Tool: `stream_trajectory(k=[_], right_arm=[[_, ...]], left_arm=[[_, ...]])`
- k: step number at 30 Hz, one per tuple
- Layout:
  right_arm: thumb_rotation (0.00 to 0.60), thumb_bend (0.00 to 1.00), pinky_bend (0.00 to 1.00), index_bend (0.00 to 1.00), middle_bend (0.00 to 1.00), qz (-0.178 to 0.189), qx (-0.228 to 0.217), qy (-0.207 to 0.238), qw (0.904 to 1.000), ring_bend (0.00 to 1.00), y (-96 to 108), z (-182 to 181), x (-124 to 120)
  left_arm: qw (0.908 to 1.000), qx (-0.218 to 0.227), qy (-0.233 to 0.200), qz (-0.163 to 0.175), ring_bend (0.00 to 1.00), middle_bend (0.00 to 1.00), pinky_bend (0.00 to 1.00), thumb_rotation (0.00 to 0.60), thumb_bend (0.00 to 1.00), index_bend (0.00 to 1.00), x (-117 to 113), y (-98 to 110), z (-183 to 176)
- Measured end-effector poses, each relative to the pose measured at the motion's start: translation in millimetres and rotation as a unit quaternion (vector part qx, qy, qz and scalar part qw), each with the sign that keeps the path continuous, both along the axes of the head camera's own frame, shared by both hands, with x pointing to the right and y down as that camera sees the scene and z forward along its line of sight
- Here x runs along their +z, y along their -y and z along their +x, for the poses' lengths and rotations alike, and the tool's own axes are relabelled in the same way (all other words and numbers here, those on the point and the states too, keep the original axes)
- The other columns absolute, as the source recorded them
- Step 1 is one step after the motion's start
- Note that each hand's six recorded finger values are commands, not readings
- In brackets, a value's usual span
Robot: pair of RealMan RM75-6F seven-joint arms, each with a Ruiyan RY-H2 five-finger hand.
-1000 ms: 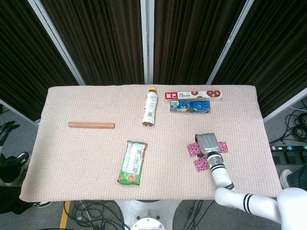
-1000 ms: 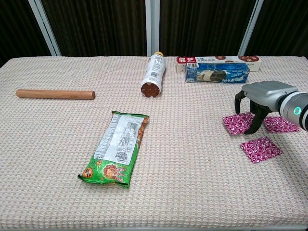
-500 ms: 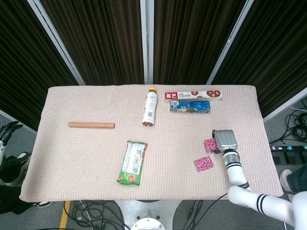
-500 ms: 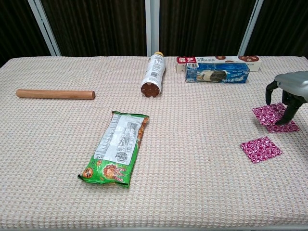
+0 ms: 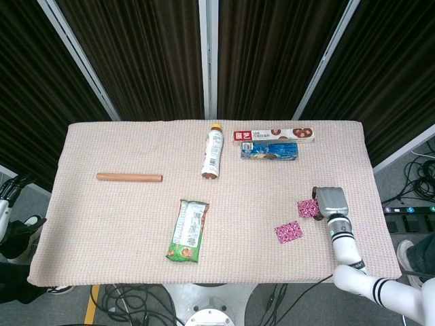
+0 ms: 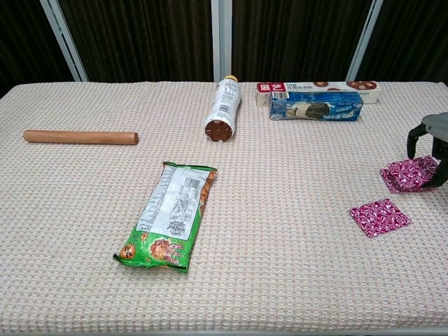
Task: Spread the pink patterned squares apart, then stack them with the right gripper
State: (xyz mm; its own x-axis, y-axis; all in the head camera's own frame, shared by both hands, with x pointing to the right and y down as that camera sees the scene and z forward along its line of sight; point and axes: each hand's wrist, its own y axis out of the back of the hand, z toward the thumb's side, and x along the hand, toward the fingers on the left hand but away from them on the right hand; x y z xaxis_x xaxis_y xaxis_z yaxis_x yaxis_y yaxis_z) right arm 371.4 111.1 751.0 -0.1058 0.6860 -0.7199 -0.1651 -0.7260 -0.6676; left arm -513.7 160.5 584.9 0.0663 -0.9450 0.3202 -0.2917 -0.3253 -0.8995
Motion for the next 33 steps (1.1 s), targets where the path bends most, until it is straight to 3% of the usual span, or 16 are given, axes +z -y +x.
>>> stream_trajectory(k=[33], right_arm=[[0.597,0.0,0.98,0.42,1.0,-0.013,0.004,-0.003,0.9999,1.0,-7,0,16]], left_arm=[[1.0,-0.003,0.004,-0.002,0.16,0.23,0.26,0.6,0.06,0.23,0,-1,-4]])
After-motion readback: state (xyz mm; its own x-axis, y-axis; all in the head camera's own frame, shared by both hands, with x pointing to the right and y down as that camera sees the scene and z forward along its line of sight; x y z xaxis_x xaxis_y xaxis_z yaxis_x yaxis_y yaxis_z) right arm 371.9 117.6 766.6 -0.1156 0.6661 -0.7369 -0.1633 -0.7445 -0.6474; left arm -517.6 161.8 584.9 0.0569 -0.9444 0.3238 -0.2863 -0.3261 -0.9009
